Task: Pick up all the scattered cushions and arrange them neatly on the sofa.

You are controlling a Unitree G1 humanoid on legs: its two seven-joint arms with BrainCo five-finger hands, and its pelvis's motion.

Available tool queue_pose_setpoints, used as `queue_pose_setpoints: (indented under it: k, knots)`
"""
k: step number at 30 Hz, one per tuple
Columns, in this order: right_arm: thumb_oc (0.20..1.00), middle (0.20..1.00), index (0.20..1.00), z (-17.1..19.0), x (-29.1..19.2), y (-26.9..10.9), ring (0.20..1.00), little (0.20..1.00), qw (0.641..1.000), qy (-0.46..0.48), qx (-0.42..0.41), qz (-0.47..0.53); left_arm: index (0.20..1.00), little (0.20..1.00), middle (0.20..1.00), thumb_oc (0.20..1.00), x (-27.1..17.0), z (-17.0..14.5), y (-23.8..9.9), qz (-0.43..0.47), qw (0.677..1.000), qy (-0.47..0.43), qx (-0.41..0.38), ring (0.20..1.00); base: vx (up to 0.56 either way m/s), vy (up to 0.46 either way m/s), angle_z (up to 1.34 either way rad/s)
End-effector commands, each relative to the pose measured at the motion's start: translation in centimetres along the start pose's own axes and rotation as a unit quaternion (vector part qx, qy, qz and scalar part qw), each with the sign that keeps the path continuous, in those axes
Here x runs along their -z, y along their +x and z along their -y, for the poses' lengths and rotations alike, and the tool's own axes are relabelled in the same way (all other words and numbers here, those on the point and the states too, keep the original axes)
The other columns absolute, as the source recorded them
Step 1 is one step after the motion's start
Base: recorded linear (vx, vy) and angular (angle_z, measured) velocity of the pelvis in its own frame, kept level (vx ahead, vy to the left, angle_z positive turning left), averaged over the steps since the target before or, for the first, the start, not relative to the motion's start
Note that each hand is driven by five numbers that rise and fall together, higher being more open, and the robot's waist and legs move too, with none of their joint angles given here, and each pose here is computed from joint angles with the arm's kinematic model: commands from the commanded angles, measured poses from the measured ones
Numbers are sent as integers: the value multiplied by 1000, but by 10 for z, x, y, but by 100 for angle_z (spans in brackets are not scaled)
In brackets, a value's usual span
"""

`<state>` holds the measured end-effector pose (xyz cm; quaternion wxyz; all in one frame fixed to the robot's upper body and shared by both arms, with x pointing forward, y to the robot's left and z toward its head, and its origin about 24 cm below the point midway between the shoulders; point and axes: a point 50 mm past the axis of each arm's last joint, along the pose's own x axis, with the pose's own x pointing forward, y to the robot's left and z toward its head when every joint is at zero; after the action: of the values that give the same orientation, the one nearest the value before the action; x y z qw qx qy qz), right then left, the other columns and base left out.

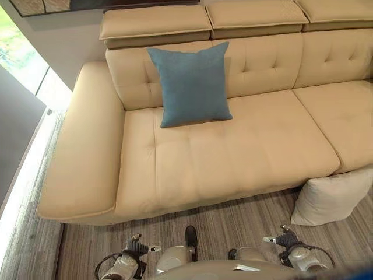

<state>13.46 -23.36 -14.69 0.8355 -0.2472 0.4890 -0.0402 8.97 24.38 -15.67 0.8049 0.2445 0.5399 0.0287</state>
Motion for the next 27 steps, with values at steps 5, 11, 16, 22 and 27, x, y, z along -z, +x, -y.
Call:
queue_pose_setpoints:
  k: [5, 11, 16, 22, 27]
  knots:
    - [1000, 1000, 1000, 20, 2, 3, 1000, 1000, 1000, -2, 31, -3, 1000, 1000, 1000, 1000, -42, 5, 5, 57, 998, 1, 9, 1000, -169, -62, -1]
    - [1000, 1000, 1000, 28, 9, 3, 1000, 1000, 999, 10, 42, -28, 1000, 1000, 1000, 1000, -56, 18, 4, 74, 997, -8, 28, 1000, -132, 239, -82]
    - [1000, 1000, 1000, 22, 6, 3, 1000, 1000, 998, 32, 39, -30, 1000, 1000, 1000, 1000, -54, 8, 6, 68, 998, 9, 16, 1000, -204, 242, -124]
    - [1000, 1000, 1000, 22, 9, 2, 1000, 1000, 998, 42, 41, -28, 1000, 1000, 1000, 1000, -35, 0, 6, 40, 999, -8, 5, 1000, -181, 101, -160]
    - [1000, 1000, 1000, 24, 9, 2, 1000, 1000, 995, 78, 52, -28, 1000, 1000, 1000, 1000, -36, 2, 5, 46, 999, -8, 7, 1000, -93, -111, -86]
